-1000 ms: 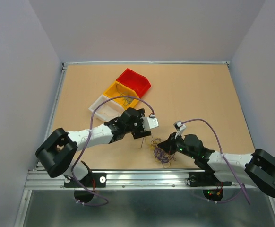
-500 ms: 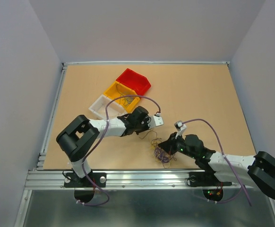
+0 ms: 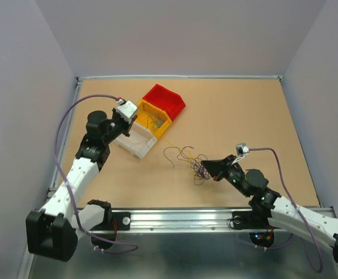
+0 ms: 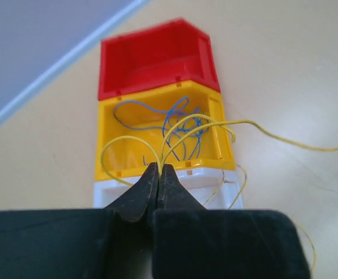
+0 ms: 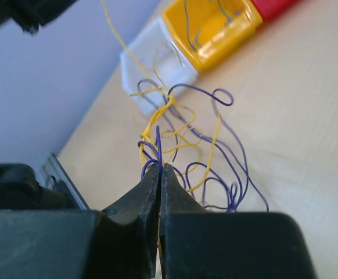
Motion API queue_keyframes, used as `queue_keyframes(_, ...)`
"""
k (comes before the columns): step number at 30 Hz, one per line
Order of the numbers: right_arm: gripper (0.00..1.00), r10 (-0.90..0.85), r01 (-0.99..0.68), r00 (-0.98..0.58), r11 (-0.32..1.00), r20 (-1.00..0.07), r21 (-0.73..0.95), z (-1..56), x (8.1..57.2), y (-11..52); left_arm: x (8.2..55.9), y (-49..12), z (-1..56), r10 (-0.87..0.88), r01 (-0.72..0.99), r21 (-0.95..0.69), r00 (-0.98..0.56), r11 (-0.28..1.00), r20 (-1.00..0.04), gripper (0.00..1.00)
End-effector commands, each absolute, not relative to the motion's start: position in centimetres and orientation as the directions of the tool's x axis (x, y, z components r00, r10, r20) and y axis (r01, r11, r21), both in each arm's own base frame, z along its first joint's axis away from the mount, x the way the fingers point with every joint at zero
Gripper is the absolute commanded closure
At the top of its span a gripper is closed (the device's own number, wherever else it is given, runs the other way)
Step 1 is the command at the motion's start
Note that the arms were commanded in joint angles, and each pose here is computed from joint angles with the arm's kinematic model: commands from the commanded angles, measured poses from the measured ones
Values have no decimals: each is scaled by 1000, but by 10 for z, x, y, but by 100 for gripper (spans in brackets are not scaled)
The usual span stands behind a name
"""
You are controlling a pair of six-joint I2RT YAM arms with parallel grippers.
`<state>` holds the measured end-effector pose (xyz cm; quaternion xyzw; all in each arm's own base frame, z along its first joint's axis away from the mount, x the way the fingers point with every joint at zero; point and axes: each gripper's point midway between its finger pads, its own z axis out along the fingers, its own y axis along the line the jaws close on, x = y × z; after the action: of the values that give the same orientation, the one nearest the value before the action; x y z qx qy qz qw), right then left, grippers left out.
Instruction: Untangle the cables
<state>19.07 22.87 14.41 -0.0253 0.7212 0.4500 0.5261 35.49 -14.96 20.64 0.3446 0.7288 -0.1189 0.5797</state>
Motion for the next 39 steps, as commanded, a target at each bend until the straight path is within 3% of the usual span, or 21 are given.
queue_keyframes(1,97,453,-377,-471,673,-757,637,76,182,194,325,-136,265,189,625,189,67,757,-980,100)
queue_keyframes(5,97,503,-343,-444,669,-741,659,80,186,186,322,-62,312,86,342,143,177,929,-981,100)
queue_keyframes(11,99,594,-246,-389,669,-704,701,86,197,170,338,18,312,-19,154,2,137,988,-990,100)
queue_keyframes(12,100,626,-230,-366,657,-689,718,91,200,166,342,24,304,-82,157,-65,103,985,-991,100)
queue_keyframes(18,100,691,-71,-198,697,-695,713,121,216,124,344,33,298,-120,229,-101,70,968,-990,100)
queue_keyframes(21,97,679,-28,-147,724,-719,690,133,217,108,331,2,298,-83,412,-42,80,910,-993,100)
queue_keyframes(23,90,670,-56,-173,725,-722,687,133,215,114,316,-21,298,-60,524,-1,94,852,-994,100)
queue_keyframes(28,69,657,-68,-220,727,-722,683,122,213,122,293,-36,312,5,530,117,207,840,-978,100)
queue_keyframes(29,51,645,-91,-230,731,-729,676,124,211,126,289,-41,314,13,537,135,225,833,-974,100)
queue_keyframes(30,21,640,-106,-234,732,-732,673,127,211,127,286,-45,316,18,545,150,240,825,-971,100)
queue_keyframes(32,12,626,-137,-248,732,-739,667,130,209,132,279,-53,317,32,562,180,263,807,-964,100)
queue_keyframes(33,2,620,-147,-245,736,-746,660,131,208,132,275,-62,315,34,589,192,268,785,-963,100)
queue_keyframes(39,1,613,-173,-259,731,-746,661,129,206,137,266,-87,308,35,686,207,256,698,-966,100)
